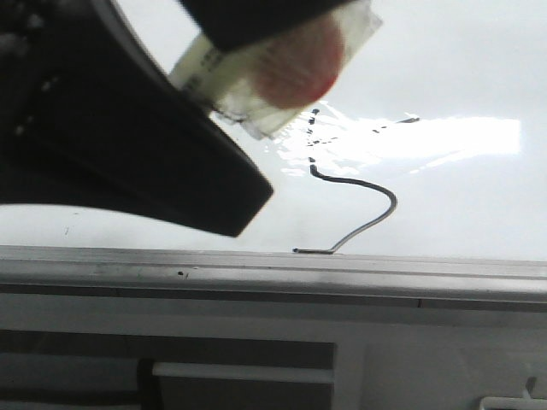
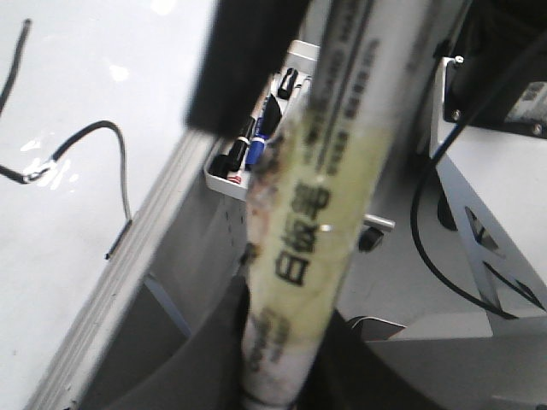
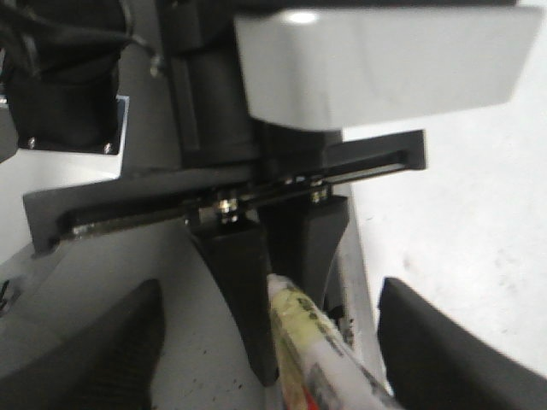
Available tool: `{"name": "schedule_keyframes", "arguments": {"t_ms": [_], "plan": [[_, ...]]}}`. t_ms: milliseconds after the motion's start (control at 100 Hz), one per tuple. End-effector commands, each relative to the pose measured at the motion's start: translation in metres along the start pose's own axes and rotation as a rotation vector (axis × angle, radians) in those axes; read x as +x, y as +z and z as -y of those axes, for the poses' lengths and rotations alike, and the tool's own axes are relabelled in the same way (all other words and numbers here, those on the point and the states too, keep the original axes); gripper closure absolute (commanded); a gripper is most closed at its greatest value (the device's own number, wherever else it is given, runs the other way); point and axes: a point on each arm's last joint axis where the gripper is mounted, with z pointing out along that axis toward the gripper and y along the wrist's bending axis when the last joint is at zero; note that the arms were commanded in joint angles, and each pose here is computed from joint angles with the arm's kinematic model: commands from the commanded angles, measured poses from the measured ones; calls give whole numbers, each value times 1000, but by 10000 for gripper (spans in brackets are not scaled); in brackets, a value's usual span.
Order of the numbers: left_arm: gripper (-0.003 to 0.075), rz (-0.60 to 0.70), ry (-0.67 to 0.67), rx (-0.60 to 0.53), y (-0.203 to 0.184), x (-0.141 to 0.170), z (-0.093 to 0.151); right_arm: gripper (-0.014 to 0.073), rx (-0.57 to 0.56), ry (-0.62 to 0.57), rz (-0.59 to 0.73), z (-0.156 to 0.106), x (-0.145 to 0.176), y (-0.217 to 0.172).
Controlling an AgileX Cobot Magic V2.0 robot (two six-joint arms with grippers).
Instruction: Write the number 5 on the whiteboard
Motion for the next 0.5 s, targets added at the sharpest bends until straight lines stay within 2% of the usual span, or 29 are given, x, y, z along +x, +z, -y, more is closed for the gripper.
{"name": "schedule_keyframes", "arguments": {"t_ms": [0,110,200,280,390,490], "plan": [[741,101,-65,-57,-7,-17,-6,30,149,26,146,15,-19,-24],[741,174,-220,-118,-7,-18,-12,39,276,36,201,26,-20,-49],[741,241,-351,-194,-5,-16,-21,120,356,44,222,31,-18,-66],[741,274,-408,-270,-1,-10,-29,310,411,60,228,33,-16,-80],[741,311,-530,-370,4,-2,-40,652,436,64,213,31,-12,-92],[741,303,-571,-436,14,4,-48,658,440,78,192,29,-8,-95]]}}
